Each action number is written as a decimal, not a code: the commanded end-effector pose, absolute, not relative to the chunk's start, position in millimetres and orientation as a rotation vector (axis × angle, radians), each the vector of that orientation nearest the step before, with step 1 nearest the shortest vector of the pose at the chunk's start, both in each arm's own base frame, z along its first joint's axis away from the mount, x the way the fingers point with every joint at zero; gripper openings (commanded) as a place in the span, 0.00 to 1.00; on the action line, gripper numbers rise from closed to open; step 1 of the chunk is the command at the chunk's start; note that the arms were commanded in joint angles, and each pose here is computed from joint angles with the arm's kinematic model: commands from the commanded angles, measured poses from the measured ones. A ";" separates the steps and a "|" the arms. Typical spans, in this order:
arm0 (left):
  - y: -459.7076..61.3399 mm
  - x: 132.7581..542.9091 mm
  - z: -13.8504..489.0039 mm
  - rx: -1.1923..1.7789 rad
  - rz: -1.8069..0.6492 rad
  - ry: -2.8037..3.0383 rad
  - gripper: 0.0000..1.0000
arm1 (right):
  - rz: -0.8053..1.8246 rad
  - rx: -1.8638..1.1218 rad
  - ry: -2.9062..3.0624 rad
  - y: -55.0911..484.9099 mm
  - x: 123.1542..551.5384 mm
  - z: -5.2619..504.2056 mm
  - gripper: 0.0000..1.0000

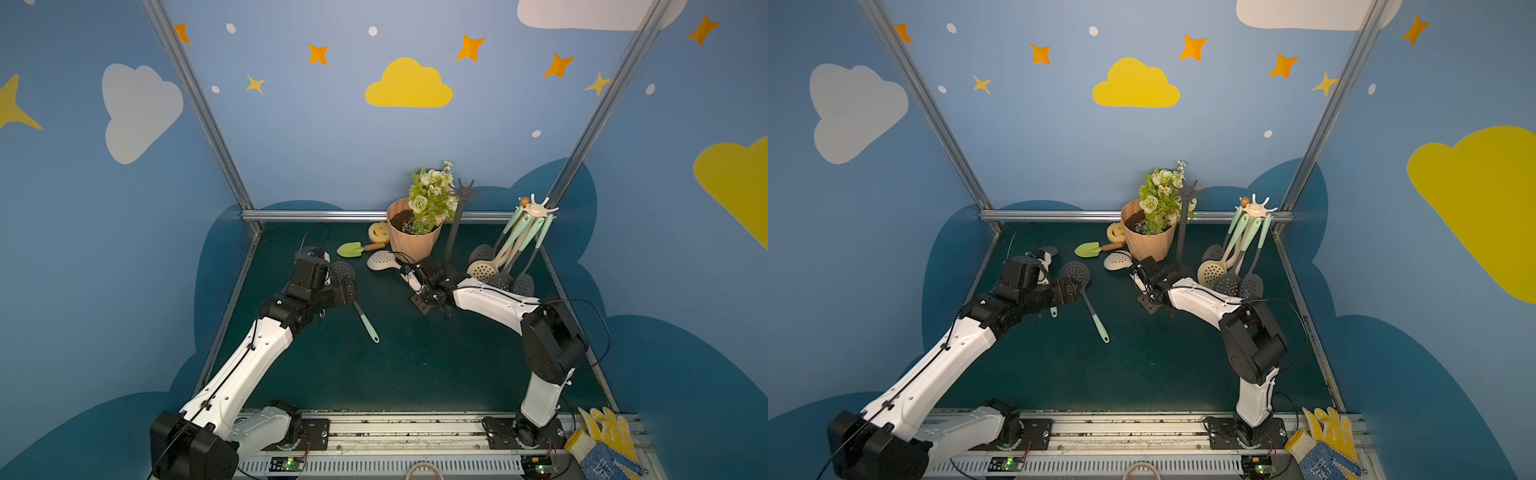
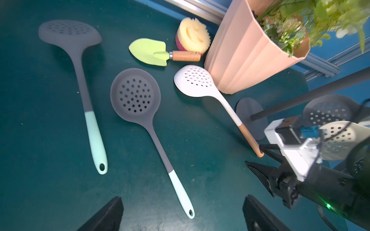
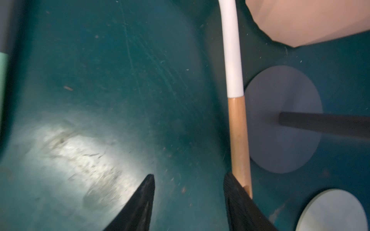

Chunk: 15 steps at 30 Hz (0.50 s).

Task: Hang the skimmer on the kitchen utensil rack
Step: Pick up the skimmer from the center of the board.

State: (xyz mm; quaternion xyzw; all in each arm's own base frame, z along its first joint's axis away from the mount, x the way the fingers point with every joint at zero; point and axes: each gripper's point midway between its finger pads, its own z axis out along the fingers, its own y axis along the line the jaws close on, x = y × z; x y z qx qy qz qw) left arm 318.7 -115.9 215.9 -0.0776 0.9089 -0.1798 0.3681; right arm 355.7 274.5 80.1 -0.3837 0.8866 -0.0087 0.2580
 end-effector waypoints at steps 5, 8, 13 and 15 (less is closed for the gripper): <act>-107.8 322.0 225.9 -0.193 -0.456 2.276 0.95 | -0.129 -1.093 2.374 268.2 385.8 74.4 0.53; -106.5 322.1 227.9 -0.196 -0.461 2.264 0.95 | -0.153 -1.098 2.376 268.3 395.6 68.3 0.53; -105.8 321.9 232.2 -0.196 -0.470 2.252 0.95 | -0.178 -1.086 2.382 267.5 412.1 59.6 0.51; -105.8 321.8 233.3 -0.195 -0.474 2.251 0.95 | -0.171 -1.091 2.391 268.9 416.9 55.1 0.51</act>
